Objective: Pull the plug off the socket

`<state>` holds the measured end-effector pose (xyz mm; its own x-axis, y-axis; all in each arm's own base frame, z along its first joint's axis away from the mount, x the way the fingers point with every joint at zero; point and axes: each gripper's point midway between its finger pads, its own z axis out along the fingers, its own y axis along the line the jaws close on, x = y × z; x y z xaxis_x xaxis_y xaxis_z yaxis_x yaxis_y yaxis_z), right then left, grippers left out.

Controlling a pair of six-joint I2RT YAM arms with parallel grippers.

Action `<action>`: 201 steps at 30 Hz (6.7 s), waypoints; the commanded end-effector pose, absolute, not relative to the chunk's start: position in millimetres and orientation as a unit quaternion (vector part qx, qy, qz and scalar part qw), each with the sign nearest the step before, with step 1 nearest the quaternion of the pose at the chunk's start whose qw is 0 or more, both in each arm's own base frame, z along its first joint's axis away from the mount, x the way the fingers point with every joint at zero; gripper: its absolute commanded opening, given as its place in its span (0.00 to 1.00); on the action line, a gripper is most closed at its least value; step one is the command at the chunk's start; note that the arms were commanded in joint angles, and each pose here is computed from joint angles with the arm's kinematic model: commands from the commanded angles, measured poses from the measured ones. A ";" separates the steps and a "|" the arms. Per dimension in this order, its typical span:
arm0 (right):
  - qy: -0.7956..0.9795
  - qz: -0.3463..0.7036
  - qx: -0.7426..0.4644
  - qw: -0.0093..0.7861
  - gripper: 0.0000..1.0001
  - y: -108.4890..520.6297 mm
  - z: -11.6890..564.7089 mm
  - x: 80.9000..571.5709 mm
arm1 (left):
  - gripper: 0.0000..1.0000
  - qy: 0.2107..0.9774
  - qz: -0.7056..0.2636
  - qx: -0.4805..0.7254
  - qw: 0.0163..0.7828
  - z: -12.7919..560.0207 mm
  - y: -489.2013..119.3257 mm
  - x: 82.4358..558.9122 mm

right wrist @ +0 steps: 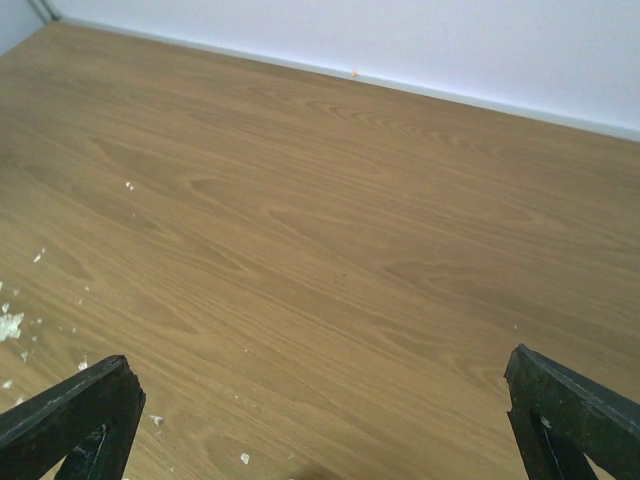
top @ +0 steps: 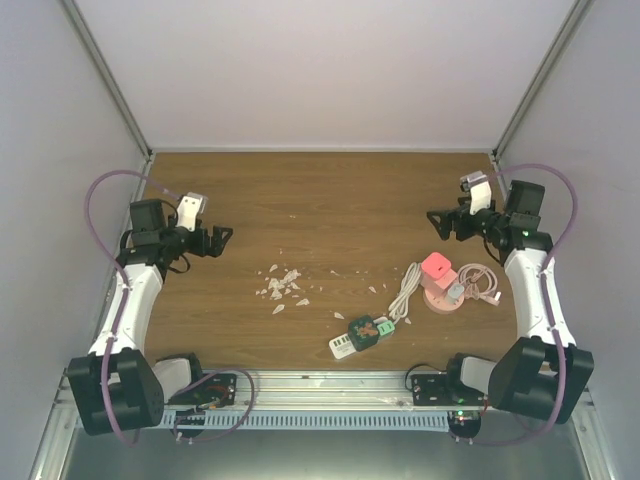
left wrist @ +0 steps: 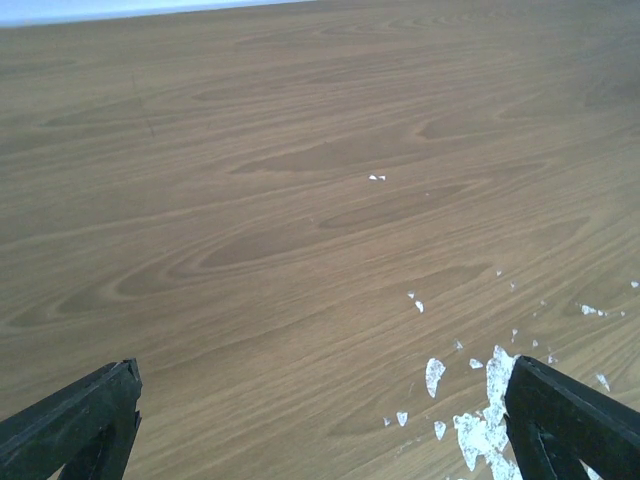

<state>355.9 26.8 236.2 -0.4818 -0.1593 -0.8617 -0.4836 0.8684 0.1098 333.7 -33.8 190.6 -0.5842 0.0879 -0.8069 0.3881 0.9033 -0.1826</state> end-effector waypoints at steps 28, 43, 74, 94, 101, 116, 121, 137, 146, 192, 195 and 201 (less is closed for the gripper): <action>0.756 0.221 -0.320 0.526 1.00 79.3 248.4 309.7 | 0.99 0.663 -0.279 0.606 0.338 134.3 -259.4 204.0; 0.764 0.182 -0.305 0.538 1.00 68.8 246.6 314.2 | 0.99 0.624 -0.265 0.682 0.273 75.7 -299.7 135.4; 0.768 0.170 -0.290 0.545 1.00 61.1 248.6 316.6 | 0.99 0.634 -0.169 0.708 0.260 24.3 -335.1 112.0; 0.766 0.170 -0.289 0.549 1.00 60.4 249.5 315.4 | 0.87 0.681 -0.189 0.649 0.282 40.5 -340.9 143.6; 0.766 0.170 -0.290 0.548 1.00 60.6 248.5 315.0 | 0.84 0.669 -0.221 0.646 0.295 56.8 -345.0 140.0; 0.764 0.171 -0.291 0.550 1.00 61.3 248.9 313.4 | 0.64 0.701 -0.186 0.615 0.311 52.5 -332.3 172.0; 0.763 0.174 -0.293 0.549 1.00 62.2 248.3 312.6 | 0.58 0.723 -0.195 0.582 0.318 60.5 -316.9 200.3; 0.759 0.184 -0.299 0.548 1.00 65.7 248.2 311.3 | 0.74 0.647 -0.242 0.650 0.317 84.8 -275.5 211.7; 0.757 0.186 -0.301 0.549 1.00 66.5 247.8 309.4 | 0.91 0.604 -0.272 0.679 0.317 86.7 -299.1 219.2; 0.741 0.226 -0.323 0.543 1.00 80.4 245.1 300.6 | 0.36 0.708 -0.199 0.613 0.290 49.8 -236.7 276.0; 0.739 0.232 -0.328 0.541 1.00 83.9 244.4 299.9 | 0.36 0.713 -0.195 0.607 0.292 50.5 -220.1 277.2; 0.735 0.247 -0.340 0.532 1.00 91.4 238.6 300.0 | 0.36 0.713 -0.188 0.608 0.295 52.1 -190.8 273.7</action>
<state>301.3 82.0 243.5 -0.2243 -0.2289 -0.9473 -0.7242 0.6896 0.0048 276.9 -202.0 41.3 -0.1383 0.7684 -0.6249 0.9733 0.2221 0.0577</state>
